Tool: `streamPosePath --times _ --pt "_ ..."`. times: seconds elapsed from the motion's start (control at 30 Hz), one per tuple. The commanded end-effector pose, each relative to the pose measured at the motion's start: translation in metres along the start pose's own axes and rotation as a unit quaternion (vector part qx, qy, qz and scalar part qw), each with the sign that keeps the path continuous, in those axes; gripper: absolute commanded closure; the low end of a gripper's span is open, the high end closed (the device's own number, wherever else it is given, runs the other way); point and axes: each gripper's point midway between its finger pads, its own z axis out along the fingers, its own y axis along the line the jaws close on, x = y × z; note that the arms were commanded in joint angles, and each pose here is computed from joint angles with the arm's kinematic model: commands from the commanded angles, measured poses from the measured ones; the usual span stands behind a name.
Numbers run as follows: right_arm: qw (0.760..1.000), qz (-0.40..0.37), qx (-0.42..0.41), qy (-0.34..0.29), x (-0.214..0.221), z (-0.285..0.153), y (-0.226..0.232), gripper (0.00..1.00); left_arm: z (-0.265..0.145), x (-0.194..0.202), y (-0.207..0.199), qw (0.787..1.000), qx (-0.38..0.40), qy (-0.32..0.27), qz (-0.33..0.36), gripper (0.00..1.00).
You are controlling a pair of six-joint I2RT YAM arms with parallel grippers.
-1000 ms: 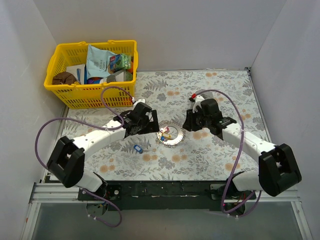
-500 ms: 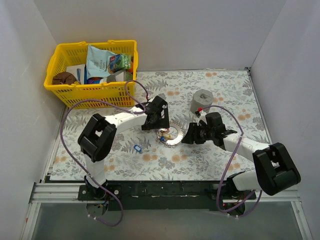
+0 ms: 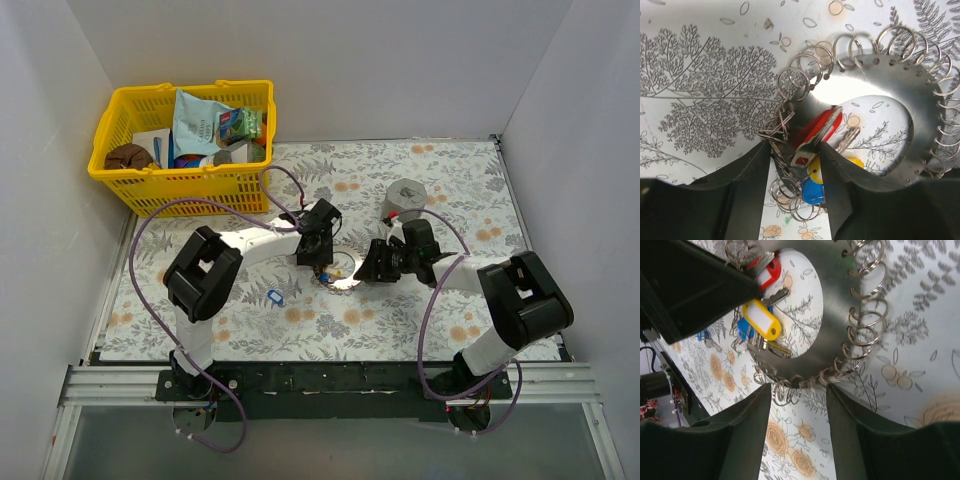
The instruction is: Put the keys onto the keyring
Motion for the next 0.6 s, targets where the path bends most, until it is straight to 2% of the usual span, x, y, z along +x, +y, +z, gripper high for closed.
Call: streamPosePath --times 0.0,0.17,0.23,0.3,0.33,0.37,0.43,0.57 --pt "0.999 -0.02 -0.014 -0.023 -0.03 0.01 0.008 0.44 -0.013 0.023 0.001 0.999 0.018 0.026 -0.008 0.59" --pt "0.998 -0.047 -0.022 -0.029 -0.051 0.016 0.016 0.45 -0.031 0.039 -0.001 0.999 0.039 0.031 -0.01 0.55" --pt "0.998 -0.059 -0.011 -0.033 -0.059 0.015 0.016 0.45 -0.037 0.039 -0.001 0.999 0.044 0.027 -0.012 0.49" --pt "0.998 -0.061 0.001 -0.032 -0.06 0.012 0.014 0.45 -0.046 0.036 0.001 0.999 0.045 0.017 -0.015 0.38" --pt "0.996 -0.072 0.012 -0.042 -0.064 0.008 0.013 0.45 -0.049 0.033 0.005 0.999 0.038 0.008 -0.015 0.29" --pt "0.996 -0.075 0.018 -0.044 -0.064 0.006 0.012 0.44 -0.053 0.032 0.009 0.999 0.029 0.004 -0.015 0.25" --pt "0.994 -0.086 0.035 -0.05 -0.066 -0.002 0.011 0.44 -0.063 0.023 0.011 0.999 0.026 -0.014 -0.015 0.19" --pt "0.993 -0.099 0.047 -0.048 -0.059 -0.01 0.009 0.46 -0.077 0.009 0.013 0.999 0.023 -0.042 -0.012 0.17"
